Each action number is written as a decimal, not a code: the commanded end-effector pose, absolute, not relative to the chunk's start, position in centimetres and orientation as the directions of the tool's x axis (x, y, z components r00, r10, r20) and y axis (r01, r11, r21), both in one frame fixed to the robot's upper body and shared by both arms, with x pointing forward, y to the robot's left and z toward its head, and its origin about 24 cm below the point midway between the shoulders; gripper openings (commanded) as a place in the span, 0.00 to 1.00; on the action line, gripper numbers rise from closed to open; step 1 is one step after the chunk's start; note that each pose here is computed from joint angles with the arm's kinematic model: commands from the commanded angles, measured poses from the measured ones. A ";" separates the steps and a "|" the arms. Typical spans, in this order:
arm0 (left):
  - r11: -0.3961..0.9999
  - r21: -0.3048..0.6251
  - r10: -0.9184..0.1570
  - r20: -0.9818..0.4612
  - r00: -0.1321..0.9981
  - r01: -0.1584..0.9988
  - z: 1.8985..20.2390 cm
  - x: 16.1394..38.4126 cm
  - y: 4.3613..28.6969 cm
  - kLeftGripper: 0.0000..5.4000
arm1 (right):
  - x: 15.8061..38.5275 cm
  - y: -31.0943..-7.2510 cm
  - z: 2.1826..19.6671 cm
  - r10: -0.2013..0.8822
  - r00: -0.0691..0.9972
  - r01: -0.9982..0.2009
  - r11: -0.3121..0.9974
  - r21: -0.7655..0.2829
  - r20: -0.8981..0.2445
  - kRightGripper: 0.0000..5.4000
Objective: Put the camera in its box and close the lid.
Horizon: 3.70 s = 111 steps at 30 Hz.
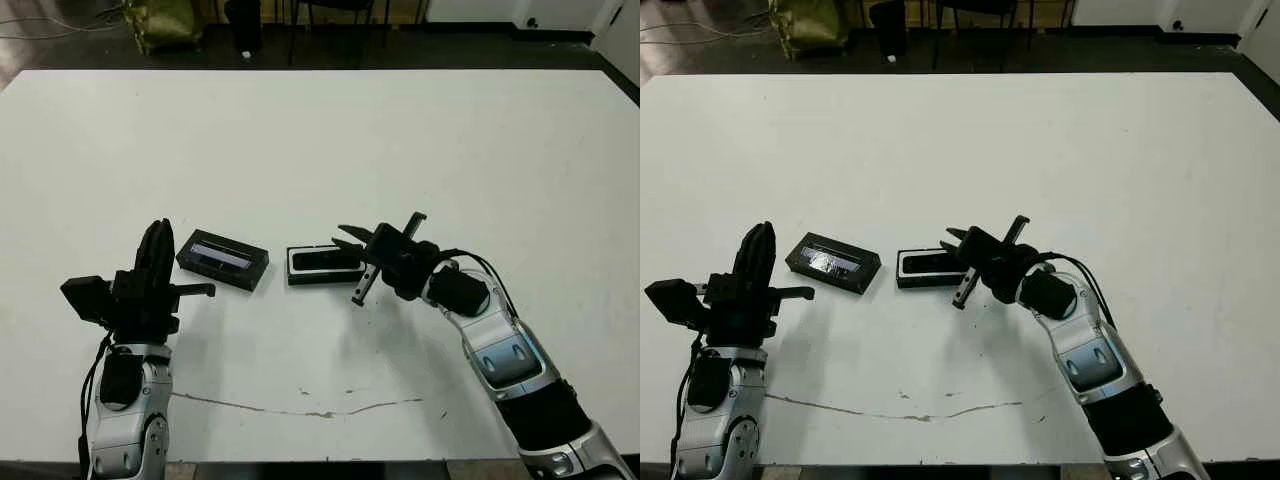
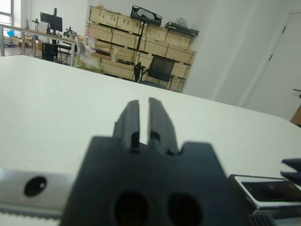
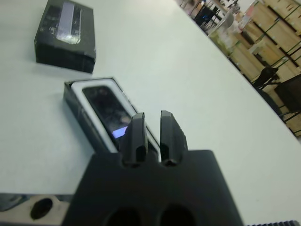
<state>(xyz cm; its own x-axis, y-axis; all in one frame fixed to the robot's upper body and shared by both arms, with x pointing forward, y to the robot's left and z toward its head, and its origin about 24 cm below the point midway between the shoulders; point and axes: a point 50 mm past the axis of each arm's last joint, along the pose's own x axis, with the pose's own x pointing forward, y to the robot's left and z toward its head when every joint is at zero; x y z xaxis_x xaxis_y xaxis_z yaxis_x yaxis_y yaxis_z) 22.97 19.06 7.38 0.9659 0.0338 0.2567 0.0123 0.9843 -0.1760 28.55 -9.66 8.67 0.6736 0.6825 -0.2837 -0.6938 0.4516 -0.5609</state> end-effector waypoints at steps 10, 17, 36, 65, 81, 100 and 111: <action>0.987 -0.163 0.036 0.235 0.971 0.003 6.8 22.7 19.4 0.00 | 27.3 -11.5 5.5 0.637 0.639 -0.757 0.423 -0.498 -0.431 0.00; 0.987 -0.163 0.046 0.228 0.973 -0.009 6.9 22.6 19.3 0.00 | 27.4 -12.7 5.4 0.628 0.651 -0.743 0.414 -0.525 -0.427 0.00; 0.992 -0.124 0.011 0.273 0.962 0.024 7.6 22.7 19.9 0.00 | 26.5 -17.3 13.4 0.530 0.845 -0.497 0.826 -0.267 0.067 0.00; 0.300 0.610 -0.352 -0.643 0.680 0.733 20.9 37.9 24.0 0.00 | 24.6 -20.9 11.2 0.413 0.899 -0.412 0.910 -0.035 0.147 0.00; 0.079 0.513 -0.301 -0.805 0.511 0.855 15.8 38.8 21.2 0.00 | 24.7 -21.2 11.4 0.407 0.900 -0.407 0.913 -0.033 0.154 0.00; -0.012 0.436 -0.284 -0.864 0.415 0.900 12.9 37.5 22.3 0.00 | 24.6 -21.0 11.1 0.417 0.896 -0.416 0.909 -0.040 0.150 0.00; -0.022 0.339 -0.305 -0.898 0.316 0.941 11.4 36.5 22.6 0.00 | 24.7 -20.8 10.9 0.426 0.893 -0.424 0.905 -0.043 0.144 0.00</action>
<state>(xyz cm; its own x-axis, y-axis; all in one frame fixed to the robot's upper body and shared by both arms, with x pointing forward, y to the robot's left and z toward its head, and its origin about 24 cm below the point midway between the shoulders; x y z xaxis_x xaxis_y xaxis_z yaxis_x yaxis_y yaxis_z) 37.29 21.75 12.92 0.3620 -0.3152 -0.8773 0.9195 -0.0342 0.3917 24.81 -20.64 11.37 0.8842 0.4332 0.1747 -0.4333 0.9004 -0.0391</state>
